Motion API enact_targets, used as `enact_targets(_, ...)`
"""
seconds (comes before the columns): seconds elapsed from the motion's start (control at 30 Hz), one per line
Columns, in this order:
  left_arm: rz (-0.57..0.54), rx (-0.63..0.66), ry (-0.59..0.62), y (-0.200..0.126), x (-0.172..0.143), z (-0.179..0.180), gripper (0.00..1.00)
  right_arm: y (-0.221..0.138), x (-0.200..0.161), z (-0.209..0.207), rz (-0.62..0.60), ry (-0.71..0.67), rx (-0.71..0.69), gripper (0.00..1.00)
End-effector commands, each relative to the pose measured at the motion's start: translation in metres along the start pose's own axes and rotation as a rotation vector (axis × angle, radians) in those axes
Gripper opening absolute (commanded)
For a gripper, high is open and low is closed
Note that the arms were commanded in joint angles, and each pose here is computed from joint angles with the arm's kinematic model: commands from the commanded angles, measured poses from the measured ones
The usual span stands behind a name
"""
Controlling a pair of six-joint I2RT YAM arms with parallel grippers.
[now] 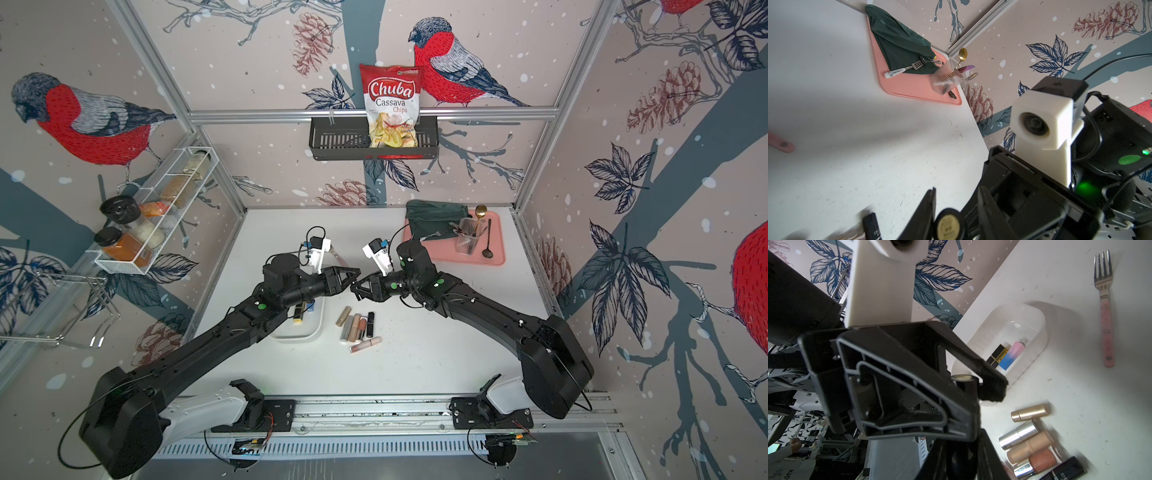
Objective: Put the lipstick into the storage box
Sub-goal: Place the lipstick in the storage box.
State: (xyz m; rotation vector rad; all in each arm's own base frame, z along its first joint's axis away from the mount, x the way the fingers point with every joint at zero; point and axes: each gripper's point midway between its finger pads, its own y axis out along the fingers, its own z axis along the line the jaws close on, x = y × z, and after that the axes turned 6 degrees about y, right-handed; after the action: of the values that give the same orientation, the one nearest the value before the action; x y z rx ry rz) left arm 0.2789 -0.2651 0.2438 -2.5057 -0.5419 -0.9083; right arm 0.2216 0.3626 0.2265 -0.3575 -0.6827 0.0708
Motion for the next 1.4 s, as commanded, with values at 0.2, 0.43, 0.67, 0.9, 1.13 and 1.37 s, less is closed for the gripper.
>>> enact_targets(0.2, 0.003, -0.070, -0.006, 0.005, 0.001, -0.012, 0.25, -0.003, 0.009, 0.004, -0.039, -0.035, -0.005, 0.20)
enact_targets(0.43, 0.011, -0.082, -0.013, 0.006, 0.000, -0.014, 0.01, -0.004, 0.013, 0.002, -0.047, -0.035, -0.014, 0.25)
enact_targets(0.67, 0.022, -0.060, -0.008, 0.006, -0.001, -0.010, 0.00, -0.010, 0.021, -0.002, -0.077, -0.022, -0.031, 0.75)
enact_targets(0.9, 0.029, 0.114, 0.023, -0.010, 0.007, 0.018, 0.00, -0.037, 0.033, -0.009, -0.150, -0.016, -0.063, 1.00)
enact_targets(1.13, 0.075, 0.535, 0.094, -0.071, 0.021, 0.095, 0.00, -0.067, 0.022, -0.031, -0.216, -0.002, -0.144, 1.00)
enact_targets(1.37, 0.211, 0.883, 0.155, -0.111, 0.014, 0.163, 0.00, -0.066, 0.008, -0.044, -0.200, 0.034, -0.169, 1.00)
